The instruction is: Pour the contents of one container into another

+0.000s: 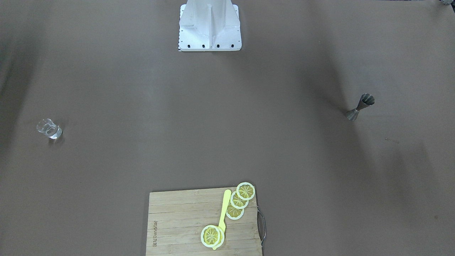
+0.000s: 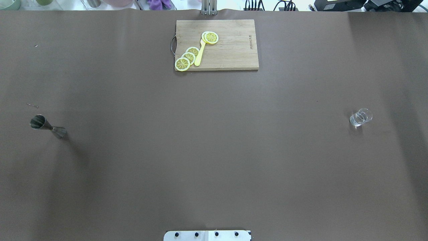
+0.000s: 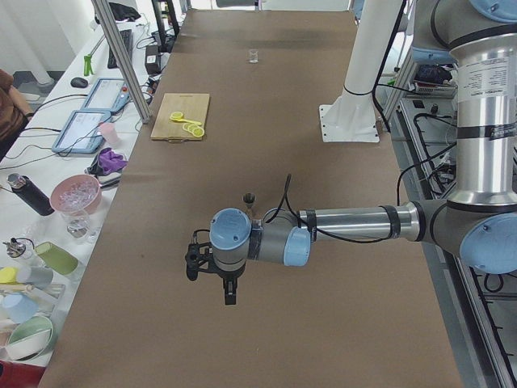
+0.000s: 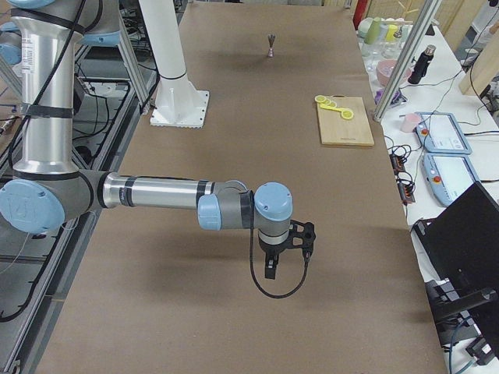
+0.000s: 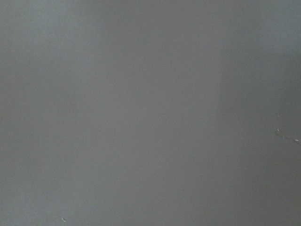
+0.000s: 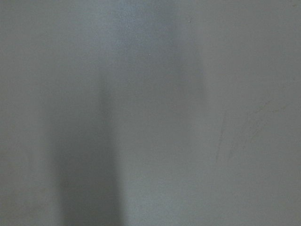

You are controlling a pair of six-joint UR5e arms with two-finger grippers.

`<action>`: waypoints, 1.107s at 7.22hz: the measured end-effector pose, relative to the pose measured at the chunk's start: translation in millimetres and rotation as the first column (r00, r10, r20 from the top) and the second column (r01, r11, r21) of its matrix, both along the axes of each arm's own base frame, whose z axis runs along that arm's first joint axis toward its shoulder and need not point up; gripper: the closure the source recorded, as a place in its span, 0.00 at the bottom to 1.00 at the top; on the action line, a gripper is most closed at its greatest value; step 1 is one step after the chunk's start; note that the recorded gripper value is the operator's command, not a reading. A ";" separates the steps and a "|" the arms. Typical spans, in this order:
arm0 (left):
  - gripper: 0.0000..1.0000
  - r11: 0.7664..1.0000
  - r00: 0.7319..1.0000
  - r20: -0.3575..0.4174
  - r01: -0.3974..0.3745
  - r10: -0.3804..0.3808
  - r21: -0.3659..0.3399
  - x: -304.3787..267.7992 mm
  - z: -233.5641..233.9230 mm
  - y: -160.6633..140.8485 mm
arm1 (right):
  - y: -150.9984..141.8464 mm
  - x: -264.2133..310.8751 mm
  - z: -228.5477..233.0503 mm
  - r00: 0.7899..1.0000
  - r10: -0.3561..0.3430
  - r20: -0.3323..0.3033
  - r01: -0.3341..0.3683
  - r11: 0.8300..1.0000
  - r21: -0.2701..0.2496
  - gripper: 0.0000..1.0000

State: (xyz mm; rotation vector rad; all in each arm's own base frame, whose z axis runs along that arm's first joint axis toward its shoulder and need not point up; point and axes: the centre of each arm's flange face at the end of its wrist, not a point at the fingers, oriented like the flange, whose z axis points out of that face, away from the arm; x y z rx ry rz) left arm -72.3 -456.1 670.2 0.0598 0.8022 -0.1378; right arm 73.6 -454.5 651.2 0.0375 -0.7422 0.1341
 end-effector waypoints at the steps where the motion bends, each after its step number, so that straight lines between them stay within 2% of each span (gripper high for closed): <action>1: 0.02 1.000 1.000 0.000 0.000 0.000 -0.002 0.0 0.4 0.1 | 0.5 0.1 0.4 1.000 0.000 0.000 0.000 1.000 -0.001 0.00; 8: 0.02 1.000 1.000 -0.001 -0.001 0.001 -0.019 0.8 7.5 4.7 | 3.4 0.9 -1.6 1.000 0.003 0.002 -0.003 1.000 0.004 0.00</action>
